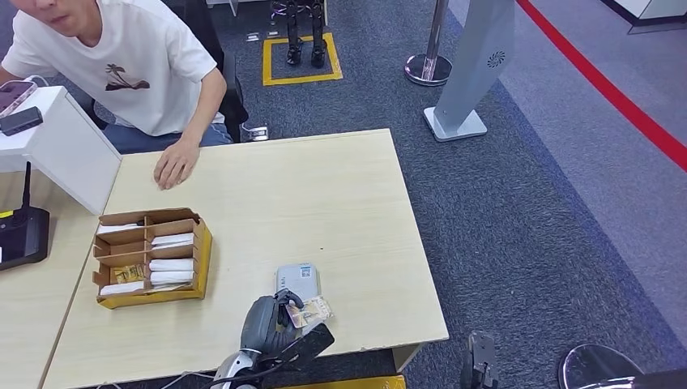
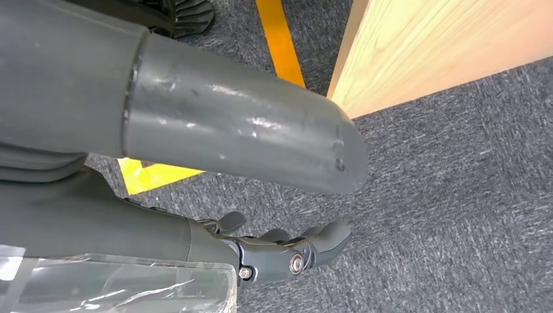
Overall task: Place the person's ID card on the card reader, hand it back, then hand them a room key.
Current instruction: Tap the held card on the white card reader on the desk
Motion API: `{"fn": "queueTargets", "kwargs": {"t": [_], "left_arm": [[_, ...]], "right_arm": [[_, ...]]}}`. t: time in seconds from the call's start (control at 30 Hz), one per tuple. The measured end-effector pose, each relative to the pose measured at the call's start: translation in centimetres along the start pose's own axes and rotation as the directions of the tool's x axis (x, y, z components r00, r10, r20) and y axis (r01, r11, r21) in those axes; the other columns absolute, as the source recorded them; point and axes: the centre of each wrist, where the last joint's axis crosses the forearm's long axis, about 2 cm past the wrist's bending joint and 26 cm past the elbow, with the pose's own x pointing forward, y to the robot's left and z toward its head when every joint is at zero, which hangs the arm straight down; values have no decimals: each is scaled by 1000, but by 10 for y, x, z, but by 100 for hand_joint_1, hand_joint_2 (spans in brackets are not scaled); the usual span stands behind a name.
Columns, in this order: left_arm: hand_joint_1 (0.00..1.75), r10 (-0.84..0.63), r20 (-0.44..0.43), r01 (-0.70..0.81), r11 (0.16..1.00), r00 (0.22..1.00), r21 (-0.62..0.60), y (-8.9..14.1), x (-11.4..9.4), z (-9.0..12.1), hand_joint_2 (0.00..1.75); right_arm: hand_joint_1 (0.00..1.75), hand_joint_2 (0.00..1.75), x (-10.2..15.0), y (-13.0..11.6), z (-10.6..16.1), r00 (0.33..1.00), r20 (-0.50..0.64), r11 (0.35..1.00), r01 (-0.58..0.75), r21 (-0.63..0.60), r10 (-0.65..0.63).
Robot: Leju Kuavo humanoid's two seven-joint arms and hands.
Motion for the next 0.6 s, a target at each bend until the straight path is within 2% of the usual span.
{"fn": "queueTargets", "kwargs": {"t": [0.13, 0.37, 0.6], "left_arm": [[175, -17, 4, 17, 997, 1000, 78, 16, -3, -1, 175], [175, -86, 15, 78, 955, 996, 286, 84, -10, -5, 175], [175, -113, 23, 98, 930, 993, 354, 106, -11, -3, 175]], "right_arm": [[0, 0, -3, 0, 1, 1000, -1, 1000, 8, -2, -8], [0, 0, -7, -1, 4, 1000, -3, 1000, 10, 11, -10], [0, 0, -7, -1, 4, 1000, -1, 1000, 8, 12, -8]]}}
